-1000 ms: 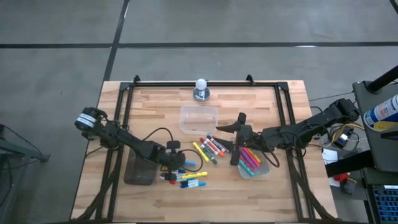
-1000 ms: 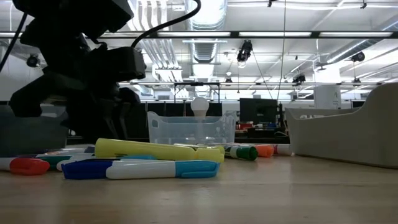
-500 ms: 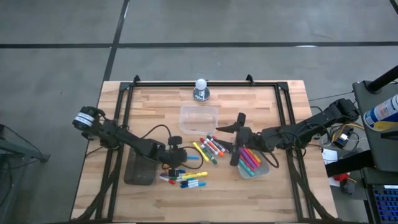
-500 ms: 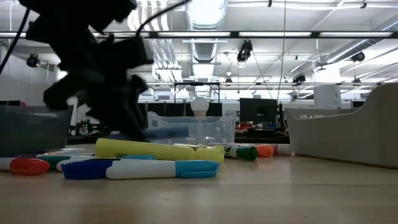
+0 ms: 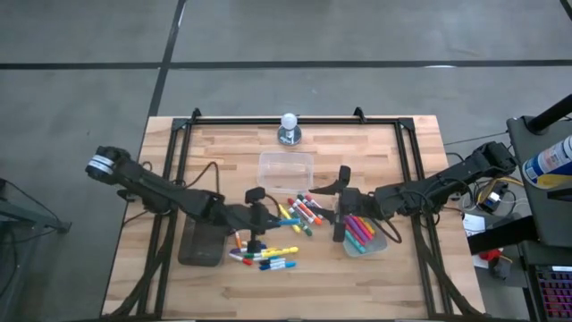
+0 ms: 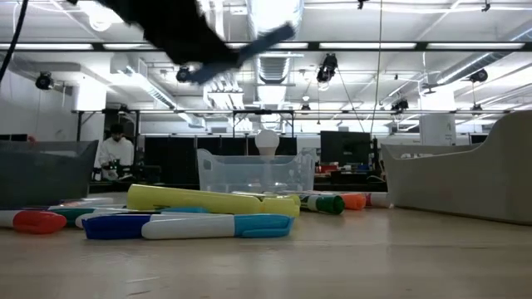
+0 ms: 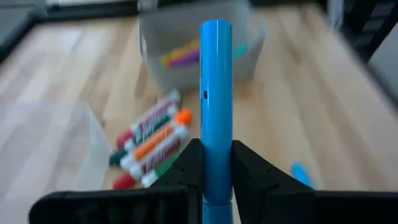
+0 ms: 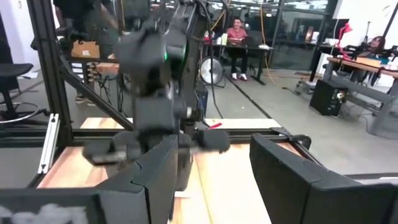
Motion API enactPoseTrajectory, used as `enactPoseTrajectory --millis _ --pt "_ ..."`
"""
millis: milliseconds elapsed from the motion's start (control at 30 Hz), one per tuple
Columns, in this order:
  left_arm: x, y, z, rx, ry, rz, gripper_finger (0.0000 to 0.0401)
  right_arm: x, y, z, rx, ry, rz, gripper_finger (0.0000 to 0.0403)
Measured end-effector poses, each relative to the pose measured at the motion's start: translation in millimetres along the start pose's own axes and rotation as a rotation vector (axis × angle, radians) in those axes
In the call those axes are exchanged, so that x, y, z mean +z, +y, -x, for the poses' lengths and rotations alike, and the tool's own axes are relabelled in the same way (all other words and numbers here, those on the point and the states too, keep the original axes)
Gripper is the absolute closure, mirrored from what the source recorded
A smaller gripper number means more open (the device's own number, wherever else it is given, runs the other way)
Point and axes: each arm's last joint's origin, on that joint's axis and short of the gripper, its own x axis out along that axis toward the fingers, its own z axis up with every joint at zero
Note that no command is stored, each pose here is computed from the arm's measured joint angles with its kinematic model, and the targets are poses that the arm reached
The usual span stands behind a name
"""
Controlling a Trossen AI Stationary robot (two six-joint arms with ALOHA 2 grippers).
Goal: Pick & Place Markers
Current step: Put the blue highlighter into the gray bin
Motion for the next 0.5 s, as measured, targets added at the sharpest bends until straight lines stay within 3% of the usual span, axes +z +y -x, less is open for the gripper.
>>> enactPoseTrajectory --millis 267,433,500 --pt "37 2 21 -0.018 -0.157 0.039 0.0354 1 0 0 0.01 -0.01 0.003 0.0213" --pt "48 4 26 -0.011 -0.19 0.037 0.0354 3 6 1 0.196 -0.031 -0.009 0.0213" --pt "51 4 27 -0.01 -0.198 0.031 0.0354 3 6 1 0.203 -0.031 -0.025 0.0213"
